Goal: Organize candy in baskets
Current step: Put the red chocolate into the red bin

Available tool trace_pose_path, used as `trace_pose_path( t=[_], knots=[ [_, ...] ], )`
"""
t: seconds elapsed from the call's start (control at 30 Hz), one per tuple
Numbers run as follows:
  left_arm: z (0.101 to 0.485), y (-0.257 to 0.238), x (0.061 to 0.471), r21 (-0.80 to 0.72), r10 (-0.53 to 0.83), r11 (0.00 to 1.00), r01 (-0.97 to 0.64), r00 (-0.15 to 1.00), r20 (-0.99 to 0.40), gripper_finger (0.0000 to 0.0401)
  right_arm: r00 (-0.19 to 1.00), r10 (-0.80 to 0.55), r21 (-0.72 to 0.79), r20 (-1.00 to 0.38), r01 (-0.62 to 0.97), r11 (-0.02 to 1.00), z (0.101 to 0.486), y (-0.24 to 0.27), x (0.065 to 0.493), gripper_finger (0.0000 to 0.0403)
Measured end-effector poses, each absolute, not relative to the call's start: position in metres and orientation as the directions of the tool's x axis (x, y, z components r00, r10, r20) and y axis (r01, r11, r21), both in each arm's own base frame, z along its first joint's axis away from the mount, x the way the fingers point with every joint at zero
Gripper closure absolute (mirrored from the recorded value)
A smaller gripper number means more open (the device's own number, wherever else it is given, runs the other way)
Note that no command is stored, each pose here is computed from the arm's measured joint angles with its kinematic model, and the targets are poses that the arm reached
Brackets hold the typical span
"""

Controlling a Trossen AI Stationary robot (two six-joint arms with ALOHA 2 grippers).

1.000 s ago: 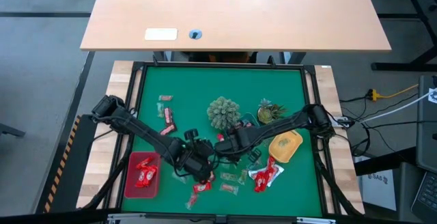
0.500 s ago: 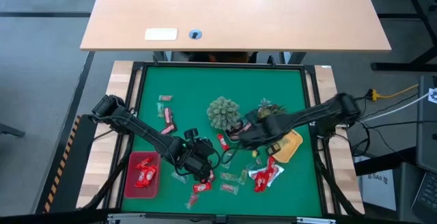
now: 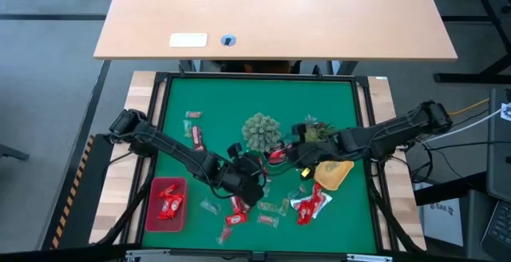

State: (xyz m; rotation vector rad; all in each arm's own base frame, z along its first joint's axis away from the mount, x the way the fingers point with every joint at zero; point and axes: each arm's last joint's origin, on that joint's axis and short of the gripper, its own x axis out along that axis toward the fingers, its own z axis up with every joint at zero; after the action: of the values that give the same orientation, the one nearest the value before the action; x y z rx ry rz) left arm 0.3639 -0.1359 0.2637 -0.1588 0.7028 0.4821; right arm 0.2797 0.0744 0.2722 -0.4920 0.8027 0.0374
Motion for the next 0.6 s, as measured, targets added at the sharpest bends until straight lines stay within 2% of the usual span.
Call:
trace_pose_path(
  t=[0.2, 0.43, 0.6],
  knots=[
    [0.2674, -0.1301, 0.3714, 0.057, 0.366, 0.903, -0.426, 0.692, -0.622, 0.0241, 0.777, -0.127, -0.473, -0.616, -0.236, 0.849, 0.2779, 0.0776, 0.2901, 0.0403],
    [0.2690, -0.1279, 0.3742, 0.053, 0.363, 0.906, -0.421, 0.705, -0.609, 0.0243, 0.784, -0.119, -0.483, -0.609, -0.248, 0.839, 0.2782, 0.0781, 0.2912, 0.0403],
    [0.2692, -0.1280, 0.3744, 0.051, 0.363, 0.906, -0.420, 0.707, -0.607, 0.0268, 0.784, -0.118, -0.483, -0.609, -0.249, 0.839, 0.2782, 0.0781, 0.2912, 0.0403]
  ],
)
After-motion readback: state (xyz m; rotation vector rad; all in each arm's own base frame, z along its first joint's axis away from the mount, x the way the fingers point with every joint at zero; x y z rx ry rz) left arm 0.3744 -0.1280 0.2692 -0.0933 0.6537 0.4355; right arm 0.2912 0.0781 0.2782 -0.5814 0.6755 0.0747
